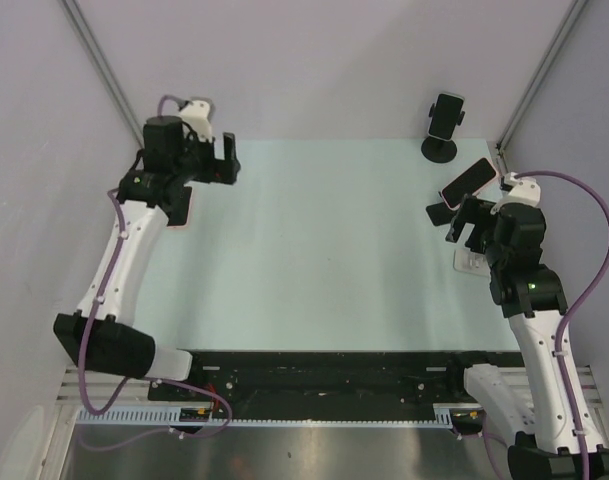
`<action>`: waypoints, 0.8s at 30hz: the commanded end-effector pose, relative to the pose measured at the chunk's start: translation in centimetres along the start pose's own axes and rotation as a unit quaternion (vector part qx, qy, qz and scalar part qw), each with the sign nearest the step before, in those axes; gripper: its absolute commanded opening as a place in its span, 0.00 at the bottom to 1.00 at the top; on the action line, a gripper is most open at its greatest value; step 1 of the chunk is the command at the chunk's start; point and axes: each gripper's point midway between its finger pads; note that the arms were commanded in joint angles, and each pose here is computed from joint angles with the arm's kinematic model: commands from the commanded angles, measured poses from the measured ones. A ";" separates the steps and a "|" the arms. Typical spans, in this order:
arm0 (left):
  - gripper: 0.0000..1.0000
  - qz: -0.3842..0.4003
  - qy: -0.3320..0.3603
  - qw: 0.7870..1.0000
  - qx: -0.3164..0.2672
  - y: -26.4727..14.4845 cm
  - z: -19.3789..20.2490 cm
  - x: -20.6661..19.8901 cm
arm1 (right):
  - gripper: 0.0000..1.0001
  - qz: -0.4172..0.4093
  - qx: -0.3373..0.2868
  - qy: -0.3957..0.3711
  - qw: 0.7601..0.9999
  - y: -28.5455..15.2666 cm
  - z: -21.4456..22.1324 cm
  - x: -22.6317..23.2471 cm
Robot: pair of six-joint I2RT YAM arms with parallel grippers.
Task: Remove the phone from the phone stand
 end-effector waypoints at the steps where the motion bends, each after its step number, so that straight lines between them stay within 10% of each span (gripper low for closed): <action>1: 1.00 0.047 0.020 0.998 0.030 -2.5 4.3 -4.2 | 1.00 0.081 0.011 0.020 0.996 -0.7 -0.1 -3.0; 13: 1.00 0.115 0.021 0.992 -0.043 -7.0 13.6 -5.7 | 1.00 0.147 0.110 0.108 0.977 3.6 5.2 -6.3; 24: 1.00 0.095 0.050 0.990 -0.091 -8.6 14.2 -5.6 | 0.98 0.161 0.168 0.261 0.937 7.1 11.5 -9.5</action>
Point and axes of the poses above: each gripper's point midway between its finger pads, its own y axis out along the fingers, its own x axis along the line the jaws close on, z = x × y, and after that the axes turned 12 degrees about -y, right-handed
